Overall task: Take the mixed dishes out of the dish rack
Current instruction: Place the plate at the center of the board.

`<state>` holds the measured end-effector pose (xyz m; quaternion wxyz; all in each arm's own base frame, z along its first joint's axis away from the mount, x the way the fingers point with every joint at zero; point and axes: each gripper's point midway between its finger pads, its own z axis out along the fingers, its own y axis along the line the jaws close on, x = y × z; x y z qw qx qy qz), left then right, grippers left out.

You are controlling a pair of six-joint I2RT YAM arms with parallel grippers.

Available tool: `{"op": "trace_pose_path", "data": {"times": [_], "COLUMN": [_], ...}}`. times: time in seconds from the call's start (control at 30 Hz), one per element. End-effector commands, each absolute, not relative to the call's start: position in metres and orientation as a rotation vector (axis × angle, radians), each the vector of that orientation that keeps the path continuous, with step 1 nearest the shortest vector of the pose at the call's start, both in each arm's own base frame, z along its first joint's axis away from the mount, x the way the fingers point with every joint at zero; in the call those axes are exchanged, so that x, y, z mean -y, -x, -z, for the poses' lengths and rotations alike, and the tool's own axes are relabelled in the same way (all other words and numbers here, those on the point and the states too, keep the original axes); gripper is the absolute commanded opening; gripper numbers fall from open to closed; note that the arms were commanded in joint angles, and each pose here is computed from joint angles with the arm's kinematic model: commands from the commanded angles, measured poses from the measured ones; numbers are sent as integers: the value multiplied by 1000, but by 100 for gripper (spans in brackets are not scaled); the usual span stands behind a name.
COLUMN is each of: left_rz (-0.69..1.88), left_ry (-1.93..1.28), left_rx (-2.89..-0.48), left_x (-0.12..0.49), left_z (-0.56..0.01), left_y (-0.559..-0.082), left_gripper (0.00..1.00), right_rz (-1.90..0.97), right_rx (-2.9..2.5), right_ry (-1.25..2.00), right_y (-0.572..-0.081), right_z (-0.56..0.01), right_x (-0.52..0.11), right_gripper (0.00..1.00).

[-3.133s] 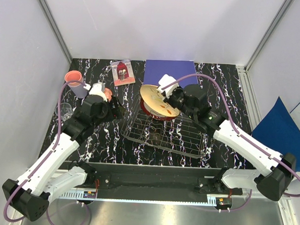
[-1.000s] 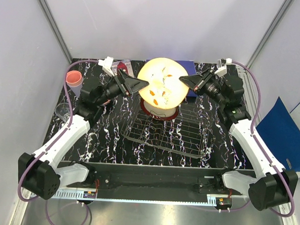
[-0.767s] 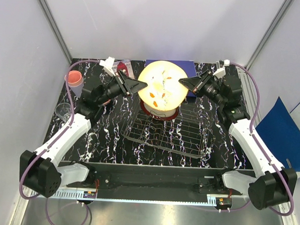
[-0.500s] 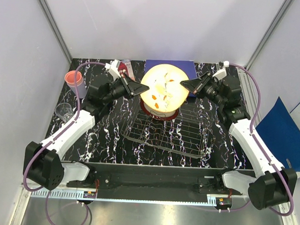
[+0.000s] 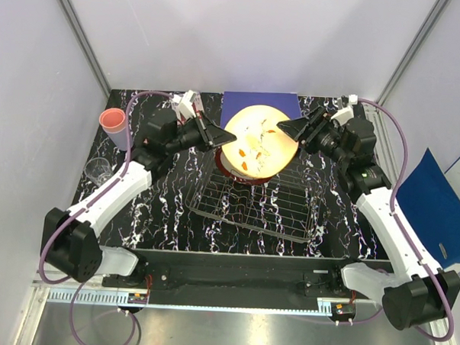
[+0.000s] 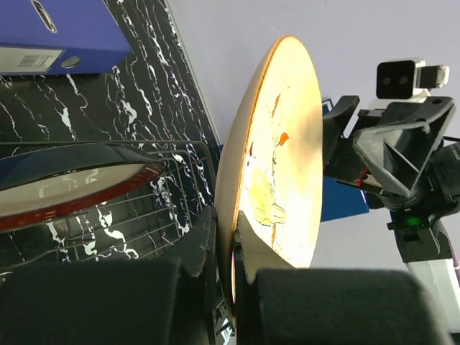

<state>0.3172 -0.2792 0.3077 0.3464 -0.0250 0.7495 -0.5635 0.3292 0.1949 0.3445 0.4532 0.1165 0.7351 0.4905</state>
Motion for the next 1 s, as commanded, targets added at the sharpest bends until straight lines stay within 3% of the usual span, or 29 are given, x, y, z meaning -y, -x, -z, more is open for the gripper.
{"op": "trace_pose_path", "data": {"times": [0.0,0.2,0.5,0.97], "left_rz": [1577,1589,1647,1667], "left_ry": [-31,-40,-46,-19], "left_rx": [-1730,-1687,-1644,-1694], "left_x": [288,287,281,289], "left_z": [-378,-392,-409,-392], "left_y": [-319,-325,-321,-326], "left_gripper": [0,0,0,0], "right_rz": [-1144,-936,-890,-1160], "right_rx": [-1763,-1785,-1856,-1810], "right_ry": [-274,-337,-364,-311], "right_y": [-320,-310,-300,-315], "right_z": [-372,-364,-340,-347], "right_x": [-183,-151,-145,-182], "right_gripper": [76,80,81,79]}}
